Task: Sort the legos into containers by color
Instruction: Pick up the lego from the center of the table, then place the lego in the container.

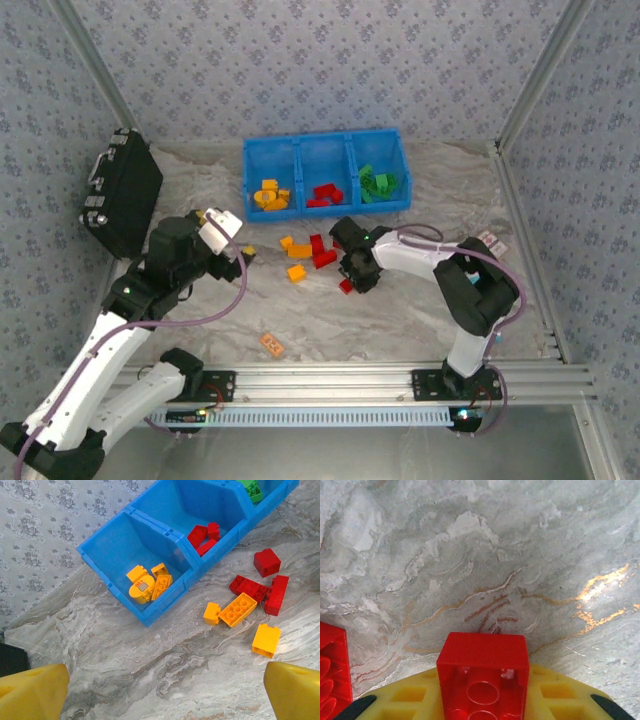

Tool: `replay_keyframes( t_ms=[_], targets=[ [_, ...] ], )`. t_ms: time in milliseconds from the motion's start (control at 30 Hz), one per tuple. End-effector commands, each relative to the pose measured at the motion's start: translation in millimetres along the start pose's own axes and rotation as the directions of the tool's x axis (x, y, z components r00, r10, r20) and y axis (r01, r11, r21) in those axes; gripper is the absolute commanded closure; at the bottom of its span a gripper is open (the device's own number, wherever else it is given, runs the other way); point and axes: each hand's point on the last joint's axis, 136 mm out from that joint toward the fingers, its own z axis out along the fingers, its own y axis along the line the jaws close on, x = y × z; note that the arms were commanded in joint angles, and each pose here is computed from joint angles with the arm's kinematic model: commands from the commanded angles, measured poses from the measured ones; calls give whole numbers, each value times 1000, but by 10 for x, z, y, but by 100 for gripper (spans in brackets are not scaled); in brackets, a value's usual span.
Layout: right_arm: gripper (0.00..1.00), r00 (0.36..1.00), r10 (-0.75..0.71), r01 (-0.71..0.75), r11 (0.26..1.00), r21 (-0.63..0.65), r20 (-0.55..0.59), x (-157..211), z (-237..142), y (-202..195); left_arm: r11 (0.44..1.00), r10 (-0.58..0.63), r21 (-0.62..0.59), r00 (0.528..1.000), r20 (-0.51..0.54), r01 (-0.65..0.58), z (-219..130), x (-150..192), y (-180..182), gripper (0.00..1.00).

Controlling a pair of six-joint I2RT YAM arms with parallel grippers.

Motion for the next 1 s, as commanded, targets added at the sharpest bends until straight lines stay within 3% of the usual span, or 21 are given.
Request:
replay_keyframes(
  t_ms=[0,167,333,600,833,900,967],
  targets=[
    [70,993,-81,91,989,-119,86,-301,-22,444,1000,20,-19,999,38,-20,-42,-83,28,0],
    [72,922,-325,350,932,-91,212,-718,-683,977,1000,12,-18,999,44,-11,-48,-73,21,0],
    [72,829,-483,518,853,-63,280,-1031,-977,1567,1000,22,-12,998,53,-22,-50,-78,2,0],
    [73,726,-560,648,751,-125,400,-1378,-952,2479,998,58,-26,997,52,-57,-81,-43,2,0],
    [73,652,-578,707,697,-119,490,-1586,-731,2831,997,74,-31,997,35,-73,-89,-18,13,0],
    [69,632,-592,730,671,-127,500,-1577,-660,2898,997,74,-26,997,33,-73,-75,-14,3,0],
    [58,610,-620,761,631,-149,493,-1504,-573,2967,997,73,-19,997,35,-72,-58,-19,-10,0]
  ],
)
